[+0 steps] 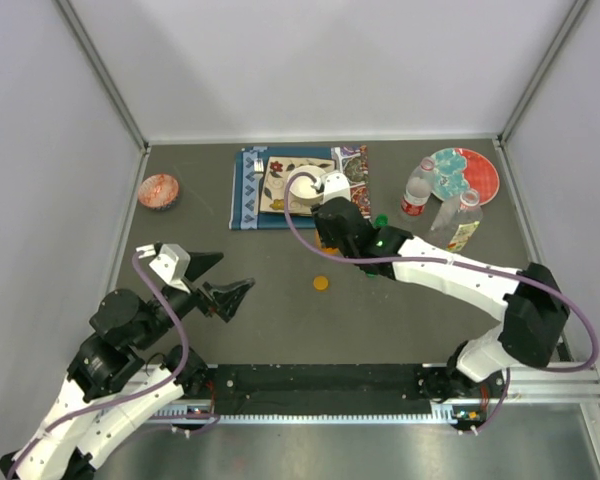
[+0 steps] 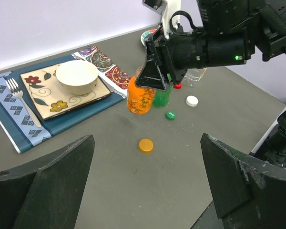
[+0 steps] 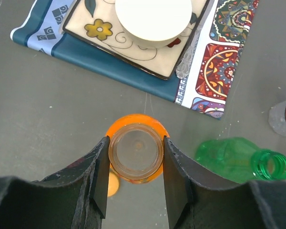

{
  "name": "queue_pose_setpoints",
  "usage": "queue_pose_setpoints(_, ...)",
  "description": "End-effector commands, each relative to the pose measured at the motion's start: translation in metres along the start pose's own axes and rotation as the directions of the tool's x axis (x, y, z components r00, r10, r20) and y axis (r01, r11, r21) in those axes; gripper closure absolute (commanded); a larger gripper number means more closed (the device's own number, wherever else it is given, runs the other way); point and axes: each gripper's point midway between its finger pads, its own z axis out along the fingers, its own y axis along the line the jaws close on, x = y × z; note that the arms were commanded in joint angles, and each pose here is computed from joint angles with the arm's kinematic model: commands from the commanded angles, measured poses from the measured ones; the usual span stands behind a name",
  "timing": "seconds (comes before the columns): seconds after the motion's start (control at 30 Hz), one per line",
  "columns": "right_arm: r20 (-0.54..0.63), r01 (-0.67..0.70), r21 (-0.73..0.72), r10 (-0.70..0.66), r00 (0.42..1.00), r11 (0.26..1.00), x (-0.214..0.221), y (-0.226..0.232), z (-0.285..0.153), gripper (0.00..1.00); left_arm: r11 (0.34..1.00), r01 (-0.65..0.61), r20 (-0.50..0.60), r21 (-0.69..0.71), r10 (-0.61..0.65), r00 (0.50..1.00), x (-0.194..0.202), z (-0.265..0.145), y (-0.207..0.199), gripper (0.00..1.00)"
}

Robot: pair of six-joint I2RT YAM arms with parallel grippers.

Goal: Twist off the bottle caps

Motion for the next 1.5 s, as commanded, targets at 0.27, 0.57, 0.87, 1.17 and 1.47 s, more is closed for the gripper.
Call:
queue_pose_setpoints(0.27,0.019,-0.057,0.031,0.057,0.998,0.998,0.009,0.009,0.045,1.00,0.999,0.043,-0.024,0.003,-0.043,0.999,0.021,-0.001,0.000,0.01)
queue_pose_setpoints(0.57,-0.035,-0.075,0.006,0.075,0.997,0.997,0.034,0.011,0.068,1.00,0.999,0.034,-0.039,-0.014,-0.035,0.999,0.026,-0.001,0.004,0.01)
queue_pose_setpoints(0.87,-0.082,-0.069,-0.020,0.068,0.994,0.997,0.053,0.015,0.076,0.82,0.999,0.048,-0.048,-0.017,-0.049,0.998,0.031,0.001,0.004,0.01)
queue_pose_setpoints(1.17,-0.084,-0.056,-0.018,0.054,0.995,0.998,0.054,0.013,0.072,0.47,0.999,0.053,-0.054,-0.002,-0.054,0.997,0.032,0.003,0.002,0.01)
queue_pose_setpoints(1.47,-0.087,-0.057,-0.016,0.055,0.995,0.998,0.054,0.011,0.069,0.38,0.998,0.060,-0.053,-0.001,-0.060,0.997,0.031,0.003,0.001,0.01)
